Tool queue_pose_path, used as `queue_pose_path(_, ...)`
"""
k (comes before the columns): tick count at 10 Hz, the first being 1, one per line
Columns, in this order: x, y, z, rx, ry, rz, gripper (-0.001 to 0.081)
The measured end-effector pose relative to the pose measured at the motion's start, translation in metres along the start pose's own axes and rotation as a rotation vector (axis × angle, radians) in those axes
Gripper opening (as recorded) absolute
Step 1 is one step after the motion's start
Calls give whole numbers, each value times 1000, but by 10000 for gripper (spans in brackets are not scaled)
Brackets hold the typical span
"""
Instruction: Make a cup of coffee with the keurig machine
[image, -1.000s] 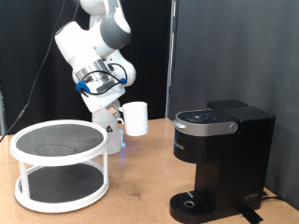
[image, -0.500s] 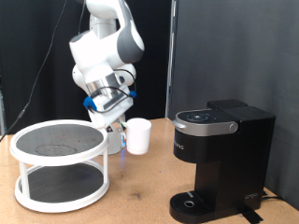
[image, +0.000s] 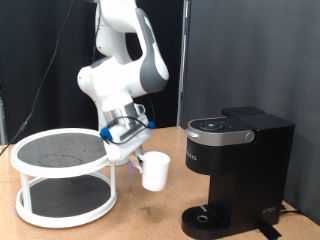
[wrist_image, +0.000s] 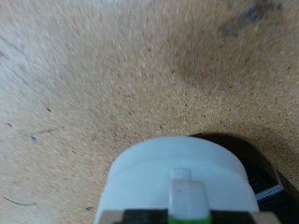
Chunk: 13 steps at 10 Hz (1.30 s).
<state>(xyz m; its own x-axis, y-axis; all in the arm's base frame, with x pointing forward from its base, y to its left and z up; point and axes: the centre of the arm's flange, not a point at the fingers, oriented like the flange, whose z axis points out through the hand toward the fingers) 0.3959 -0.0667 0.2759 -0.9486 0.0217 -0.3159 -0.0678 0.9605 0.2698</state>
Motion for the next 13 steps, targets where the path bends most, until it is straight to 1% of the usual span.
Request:
queue_pose_path(3,9,21,35,-16,3,-34,7)
queue_pose_path(5,10,39,51,-24,-24,-35,7)
queue_pose_path(7,4,54,63,-25,-51,-29,7)
queue_pose_path(10,-5,63,75,-21,-61,-27,7)
queue_pose_path(13,-10,64,85,-14,-67,-22,7)
